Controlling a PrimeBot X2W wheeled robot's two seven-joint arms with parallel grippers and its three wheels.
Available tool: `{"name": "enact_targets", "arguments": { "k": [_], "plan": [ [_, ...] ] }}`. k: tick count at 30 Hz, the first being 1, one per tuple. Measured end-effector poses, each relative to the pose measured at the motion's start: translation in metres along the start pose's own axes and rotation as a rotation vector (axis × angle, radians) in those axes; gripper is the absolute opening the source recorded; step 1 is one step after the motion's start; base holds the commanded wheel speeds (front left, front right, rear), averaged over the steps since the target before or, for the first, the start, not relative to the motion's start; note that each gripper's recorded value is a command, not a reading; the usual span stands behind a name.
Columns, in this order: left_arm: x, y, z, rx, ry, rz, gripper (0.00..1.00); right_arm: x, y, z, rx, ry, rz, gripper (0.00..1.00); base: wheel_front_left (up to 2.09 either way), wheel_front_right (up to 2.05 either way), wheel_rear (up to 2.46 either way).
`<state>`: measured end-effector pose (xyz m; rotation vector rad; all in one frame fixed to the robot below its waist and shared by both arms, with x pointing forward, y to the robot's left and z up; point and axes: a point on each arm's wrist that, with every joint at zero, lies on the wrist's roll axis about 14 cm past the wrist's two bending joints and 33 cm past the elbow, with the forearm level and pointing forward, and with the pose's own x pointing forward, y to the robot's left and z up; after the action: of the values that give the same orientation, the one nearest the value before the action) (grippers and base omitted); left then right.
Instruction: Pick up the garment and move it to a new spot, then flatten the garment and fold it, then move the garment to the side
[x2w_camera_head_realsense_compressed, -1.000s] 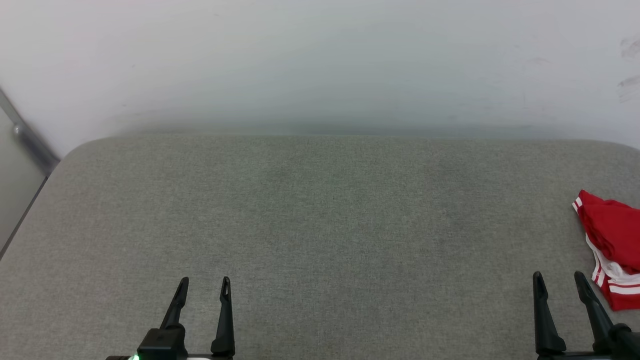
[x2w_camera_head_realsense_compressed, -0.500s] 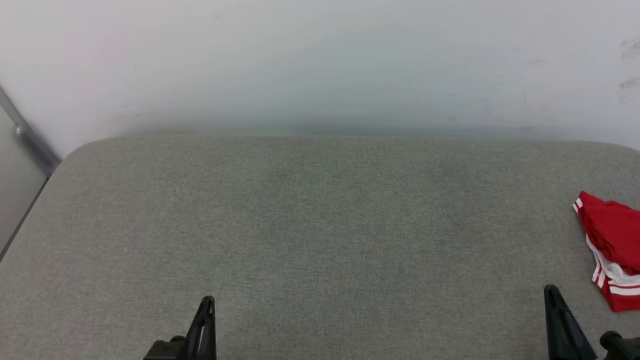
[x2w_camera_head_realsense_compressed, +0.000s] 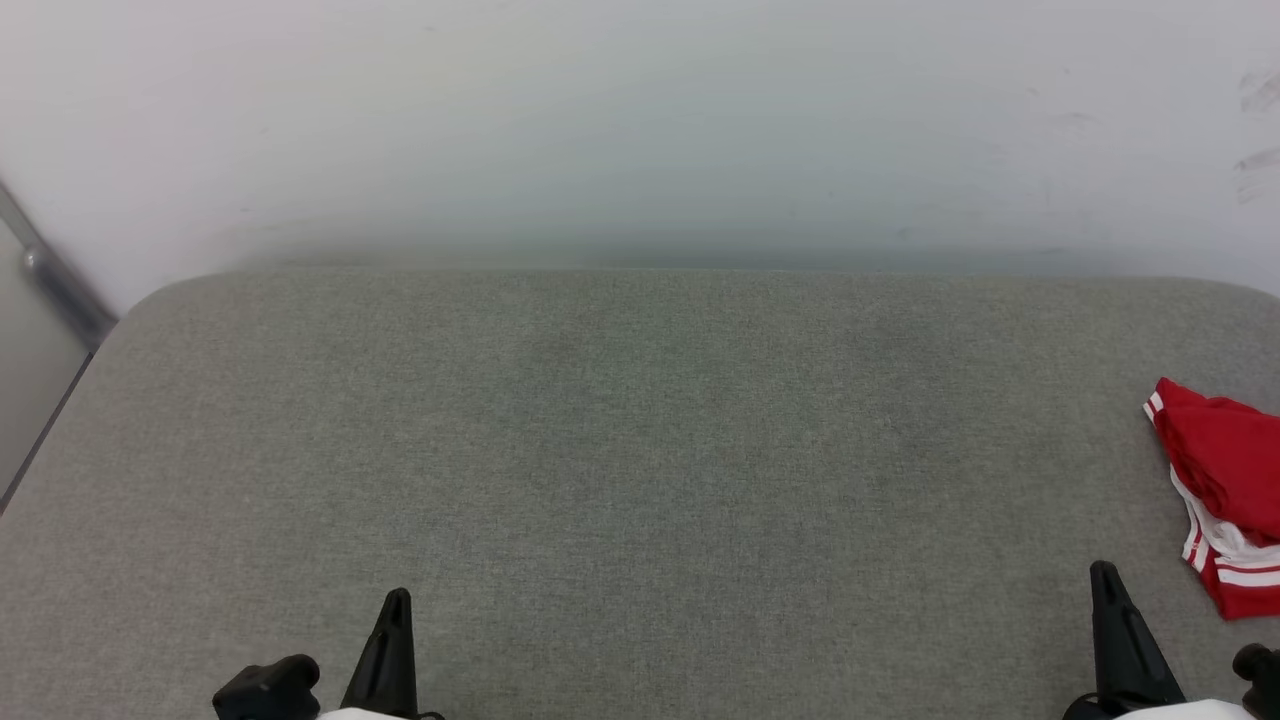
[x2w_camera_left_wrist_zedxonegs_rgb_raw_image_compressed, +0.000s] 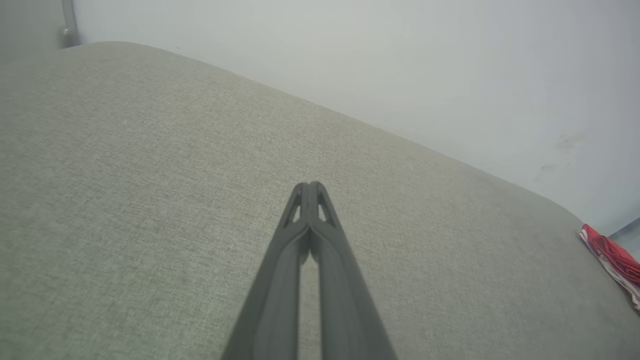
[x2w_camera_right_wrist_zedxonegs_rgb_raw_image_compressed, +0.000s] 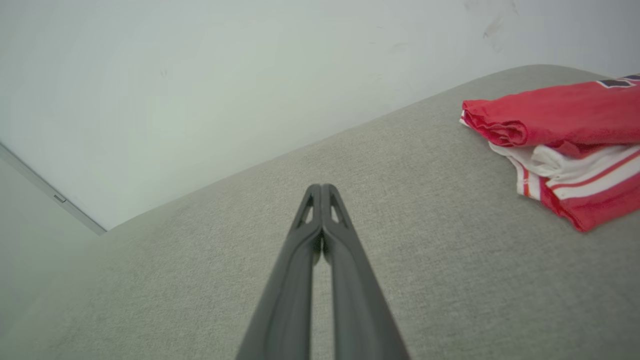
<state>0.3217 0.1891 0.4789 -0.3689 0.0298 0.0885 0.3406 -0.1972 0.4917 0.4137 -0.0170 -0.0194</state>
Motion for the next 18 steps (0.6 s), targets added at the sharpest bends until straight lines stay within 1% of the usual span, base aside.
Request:
{"name": "enact_targets", "arguments": {
  "k": [18],
  "plan": [
    [0.016,0.005,0.003,-0.288,0.029,0.016,0.0,0.012,-0.003,0.0,0.281,0.014,-0.036,0.0,0.0,0.0,0.0]
  ]
}}
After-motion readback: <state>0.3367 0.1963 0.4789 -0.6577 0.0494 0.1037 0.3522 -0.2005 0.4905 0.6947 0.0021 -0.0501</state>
